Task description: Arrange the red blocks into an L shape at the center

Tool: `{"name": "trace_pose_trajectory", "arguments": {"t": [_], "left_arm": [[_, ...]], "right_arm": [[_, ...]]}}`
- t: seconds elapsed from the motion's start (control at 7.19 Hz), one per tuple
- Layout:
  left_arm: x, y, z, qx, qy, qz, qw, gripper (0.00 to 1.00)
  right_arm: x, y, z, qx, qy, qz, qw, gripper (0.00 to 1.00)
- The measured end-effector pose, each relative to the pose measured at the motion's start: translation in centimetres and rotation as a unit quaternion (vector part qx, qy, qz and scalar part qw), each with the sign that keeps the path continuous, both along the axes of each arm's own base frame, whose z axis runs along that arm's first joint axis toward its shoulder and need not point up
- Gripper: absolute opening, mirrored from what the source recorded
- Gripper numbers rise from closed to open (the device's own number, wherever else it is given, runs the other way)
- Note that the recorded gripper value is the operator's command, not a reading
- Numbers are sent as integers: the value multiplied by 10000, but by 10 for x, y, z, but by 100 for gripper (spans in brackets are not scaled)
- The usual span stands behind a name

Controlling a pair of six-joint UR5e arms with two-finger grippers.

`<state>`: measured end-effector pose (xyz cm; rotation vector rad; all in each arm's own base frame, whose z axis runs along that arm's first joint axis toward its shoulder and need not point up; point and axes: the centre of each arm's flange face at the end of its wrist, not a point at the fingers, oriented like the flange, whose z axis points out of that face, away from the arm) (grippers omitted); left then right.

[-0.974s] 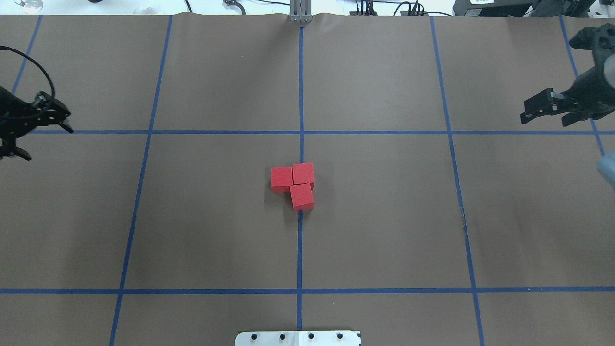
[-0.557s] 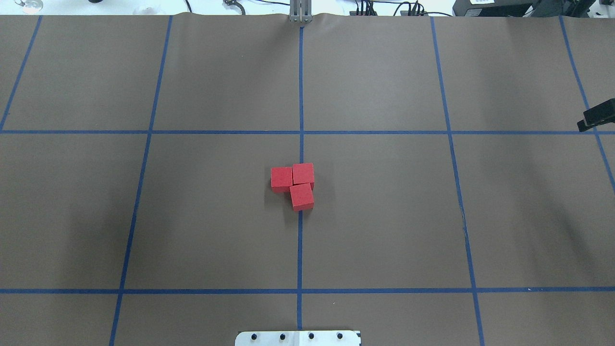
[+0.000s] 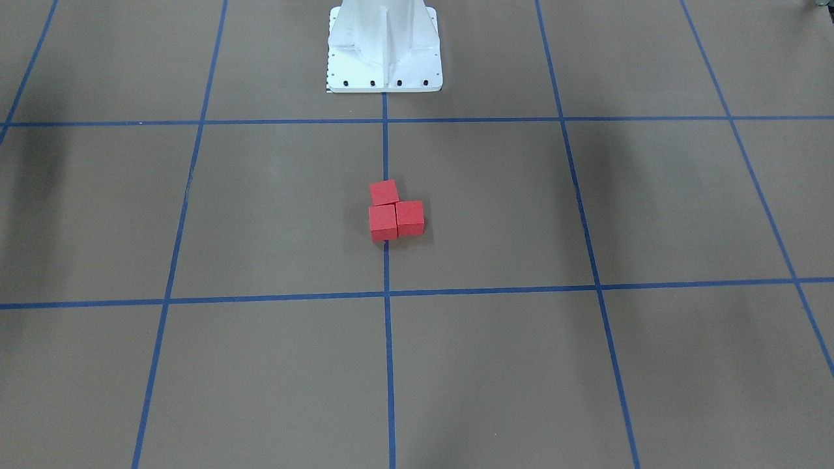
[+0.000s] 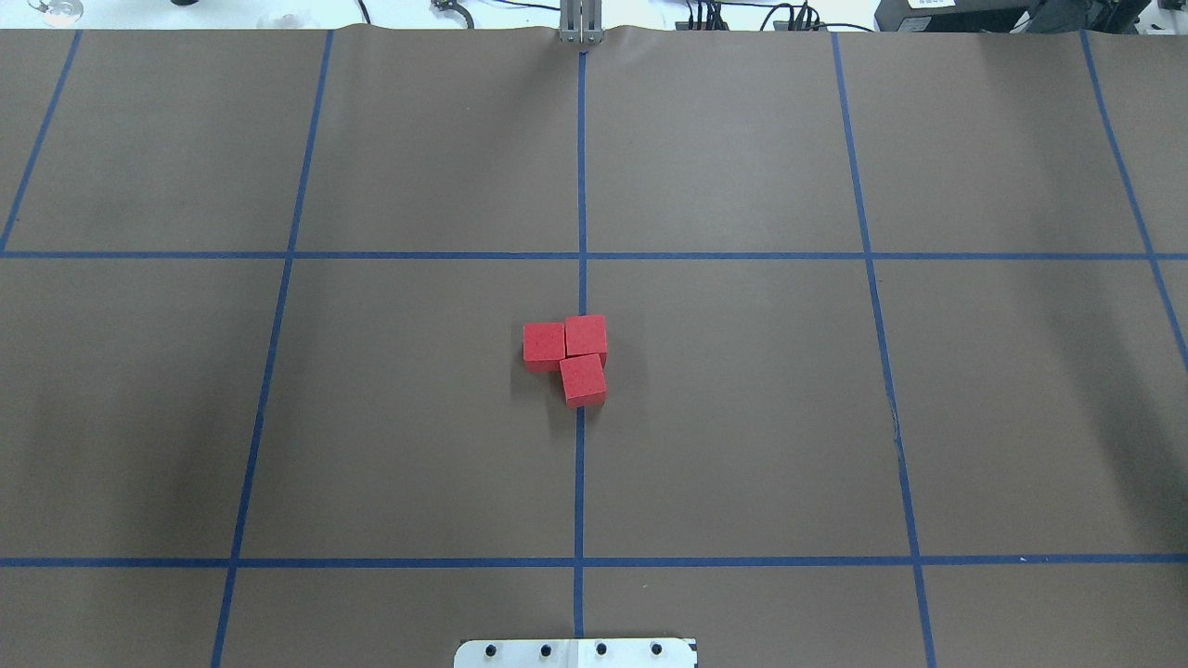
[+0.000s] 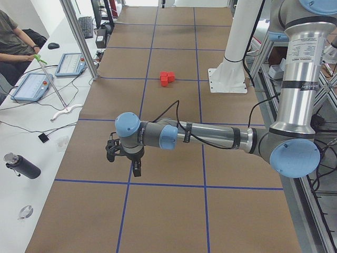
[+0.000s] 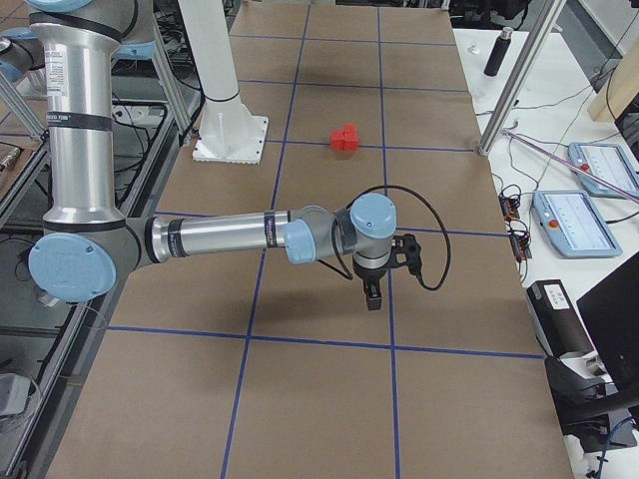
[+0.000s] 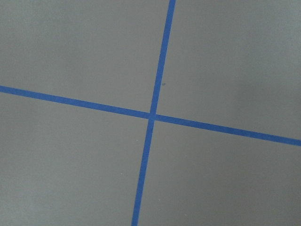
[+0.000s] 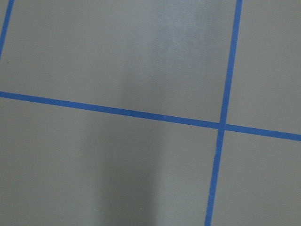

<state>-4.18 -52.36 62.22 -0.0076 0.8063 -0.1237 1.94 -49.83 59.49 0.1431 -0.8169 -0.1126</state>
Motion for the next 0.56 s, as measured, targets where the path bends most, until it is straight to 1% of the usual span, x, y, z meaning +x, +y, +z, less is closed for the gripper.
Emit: {"name": "trace_pose_trajectory", "arguments": {"t": [0.14, 0.28, 0.42, 0.56], "left_arm": [[-8, 2, 12, 72, 25, 117, 9999, 100], [-10, 2, 14, 100, 181, 164, 9997, 100], [-9, 2, 8, 145, 377, 178, 9990, 100], [-8, 3, 1, 199, 471, 183, 9985, 100]], "right_arm": [[6, -11, 6, -30, 16, -70, 10000, 100], [8, -28, -5, -144, 28, -94, 9998, 100], [9, -40, -17, -241, 39, -99, 9997, 100], [9, -44, -22, -278, 44, -101, 9996, 100]]}}
